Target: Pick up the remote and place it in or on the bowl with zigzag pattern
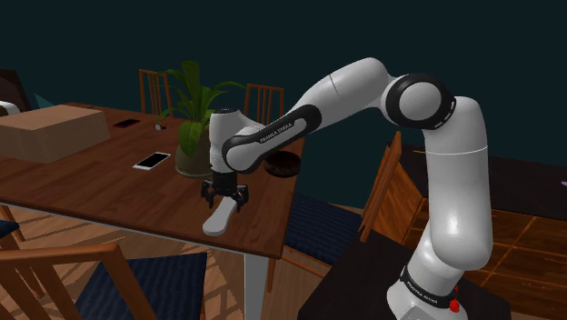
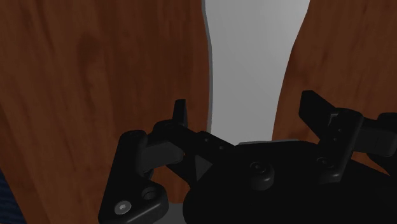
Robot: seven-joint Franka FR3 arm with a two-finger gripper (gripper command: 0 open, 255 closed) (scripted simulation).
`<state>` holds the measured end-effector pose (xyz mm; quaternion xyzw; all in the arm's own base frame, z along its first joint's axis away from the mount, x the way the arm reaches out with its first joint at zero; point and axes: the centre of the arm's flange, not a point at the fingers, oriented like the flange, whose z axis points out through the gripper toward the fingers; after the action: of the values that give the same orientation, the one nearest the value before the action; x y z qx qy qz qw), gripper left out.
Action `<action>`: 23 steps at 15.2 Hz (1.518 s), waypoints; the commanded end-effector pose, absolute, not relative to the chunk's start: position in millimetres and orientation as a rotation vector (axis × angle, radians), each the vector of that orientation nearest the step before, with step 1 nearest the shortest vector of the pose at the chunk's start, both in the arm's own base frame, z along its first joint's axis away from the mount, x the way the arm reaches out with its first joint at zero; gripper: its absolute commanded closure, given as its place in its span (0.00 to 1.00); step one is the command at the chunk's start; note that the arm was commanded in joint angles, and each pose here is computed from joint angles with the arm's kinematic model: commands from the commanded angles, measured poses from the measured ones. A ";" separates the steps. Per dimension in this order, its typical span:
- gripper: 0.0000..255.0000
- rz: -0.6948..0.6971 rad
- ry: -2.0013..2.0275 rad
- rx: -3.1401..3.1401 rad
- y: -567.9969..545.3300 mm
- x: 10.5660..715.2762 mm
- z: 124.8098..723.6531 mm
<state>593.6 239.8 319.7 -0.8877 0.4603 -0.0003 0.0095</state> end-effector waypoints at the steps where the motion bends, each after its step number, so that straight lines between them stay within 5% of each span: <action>1: 0.00 -0.001 1.437 -2.772 239.8 593.6 319.6; 2: 0.00 -0.001 1.437 -2.772 239.8 593.6 319.7; 3: 1.00 -0.001 1.437 -2.772 239.8 593.6 319.7; 23: 1.00 -0.001 1.437 -2.772 239.8 593.6 377.7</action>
<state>593.7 239.6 372.4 -0.8877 0.4603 -0.0004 0.0096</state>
